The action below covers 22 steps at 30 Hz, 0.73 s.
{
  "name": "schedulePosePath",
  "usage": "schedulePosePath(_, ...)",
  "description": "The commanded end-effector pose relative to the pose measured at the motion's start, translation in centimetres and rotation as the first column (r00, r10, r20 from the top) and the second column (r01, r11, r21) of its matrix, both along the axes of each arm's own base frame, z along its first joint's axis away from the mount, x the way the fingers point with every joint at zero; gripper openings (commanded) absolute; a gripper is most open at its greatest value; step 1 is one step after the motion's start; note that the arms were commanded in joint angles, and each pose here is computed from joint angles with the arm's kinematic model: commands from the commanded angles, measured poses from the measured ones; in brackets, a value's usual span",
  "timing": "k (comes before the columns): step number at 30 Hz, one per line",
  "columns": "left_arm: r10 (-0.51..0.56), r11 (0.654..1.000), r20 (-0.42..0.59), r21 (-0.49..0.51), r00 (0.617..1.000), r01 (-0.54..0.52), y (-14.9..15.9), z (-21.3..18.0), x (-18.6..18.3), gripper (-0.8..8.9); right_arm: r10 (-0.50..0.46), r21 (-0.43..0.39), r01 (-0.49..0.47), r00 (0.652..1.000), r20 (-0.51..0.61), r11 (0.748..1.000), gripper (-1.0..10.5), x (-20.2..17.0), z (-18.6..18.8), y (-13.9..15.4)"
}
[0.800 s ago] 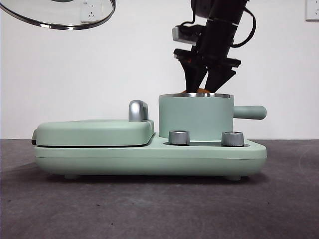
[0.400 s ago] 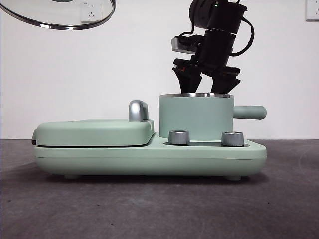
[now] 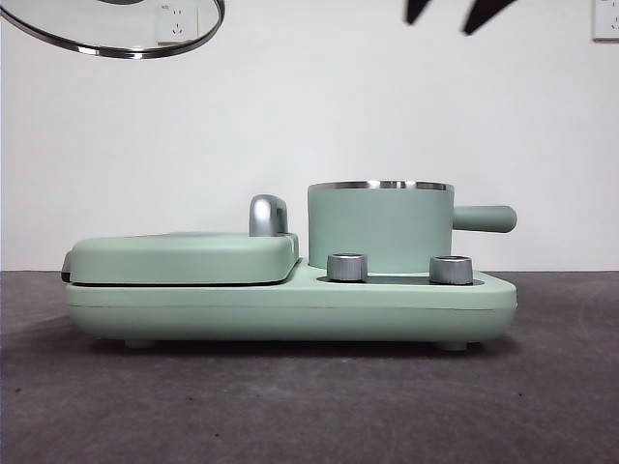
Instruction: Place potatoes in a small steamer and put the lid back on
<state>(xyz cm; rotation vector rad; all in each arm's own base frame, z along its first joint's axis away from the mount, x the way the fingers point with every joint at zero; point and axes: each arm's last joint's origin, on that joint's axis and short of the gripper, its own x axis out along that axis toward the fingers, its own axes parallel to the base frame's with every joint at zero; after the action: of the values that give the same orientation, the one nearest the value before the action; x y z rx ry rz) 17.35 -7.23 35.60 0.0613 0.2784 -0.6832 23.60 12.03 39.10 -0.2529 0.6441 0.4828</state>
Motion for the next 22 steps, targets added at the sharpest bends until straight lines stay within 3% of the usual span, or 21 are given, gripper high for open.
schedulePosePath(1,-0.001,1.0,0.04,-0.014,0.999,0.002,-0.1,0.8,0.0,0.16,-0.019,0.029,0.019,1.0,0.02,0.999,4.1,-3.8,-1.8,-1.8)
schedulePosePath(14,-0.043,0.999,0.032,-0.017,0.999,0.044,-0.5,0.6,0.3,0.15,-0.111,0.204,0.091,0.99,0.087,0.975,3.7,-15.8,-5.7,-8.0)
schedulePosePath(22,-0.133,0.991,0.065,-0.024,0.989,0.135,-3.5,-0.3,2.7,0.15,-0.156,0.219,0.131,0.983,0.099,0.967,3.7,-19.2,-6.4,-9.9)
